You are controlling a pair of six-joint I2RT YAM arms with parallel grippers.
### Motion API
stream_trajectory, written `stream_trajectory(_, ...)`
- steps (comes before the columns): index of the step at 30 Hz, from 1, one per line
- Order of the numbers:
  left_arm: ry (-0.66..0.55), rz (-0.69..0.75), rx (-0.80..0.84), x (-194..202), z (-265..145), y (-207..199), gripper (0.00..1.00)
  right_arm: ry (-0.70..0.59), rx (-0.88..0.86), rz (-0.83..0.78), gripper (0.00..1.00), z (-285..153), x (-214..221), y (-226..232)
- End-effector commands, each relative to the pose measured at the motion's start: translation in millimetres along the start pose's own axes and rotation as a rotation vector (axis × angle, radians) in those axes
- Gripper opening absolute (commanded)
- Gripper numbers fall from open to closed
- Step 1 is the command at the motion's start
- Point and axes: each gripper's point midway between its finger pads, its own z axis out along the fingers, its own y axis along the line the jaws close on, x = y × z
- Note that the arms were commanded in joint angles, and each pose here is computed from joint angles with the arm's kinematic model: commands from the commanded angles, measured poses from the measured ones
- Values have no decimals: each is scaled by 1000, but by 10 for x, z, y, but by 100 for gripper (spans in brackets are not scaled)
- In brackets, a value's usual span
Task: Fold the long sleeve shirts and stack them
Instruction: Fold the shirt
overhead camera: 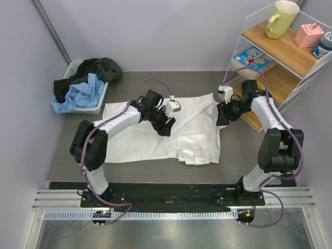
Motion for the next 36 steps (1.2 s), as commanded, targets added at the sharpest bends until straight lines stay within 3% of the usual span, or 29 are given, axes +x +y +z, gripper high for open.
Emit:
stream_trajectory(1, -49, 87, 43, -98, -346, -372, 59, -32, -58, 10, 63, -55, 56, 247)
stream_trajectory(6, 31, 114, 43, 296, -493, -494, 59, 17, -153, 67, 63, 29, 396, 542)
stream_trajectory(9, 20, 98, 16, 283, -487, -451, 58, -1, -151, 69, 63, 109, 418, 566)
stream_trajectory(12, 10, 73, 8, 220, -491, -428, 58, -45, -110, 52, 63, 208, 209, 453)
stream_trajectory(17, 11, 29, 41, 264, -601, -445, 63, 9, -105, 16, 61, 533, 86, 405)
stream_trajectory(25, 14, -121, 76, 531, -1083, -112, 74, 80, -42, -57, 60, 900, 19, 222)
stream_trajectory(31, 86, -112, -8, 969, -1340, 129, 75, 125, -57, -80, 60, 1006, 151, 235)
stream_trajectory(36, 103, -187, -47, 1274, -1482, 359, 74, 140, -108, -90, 57, 1040, 221, 422)
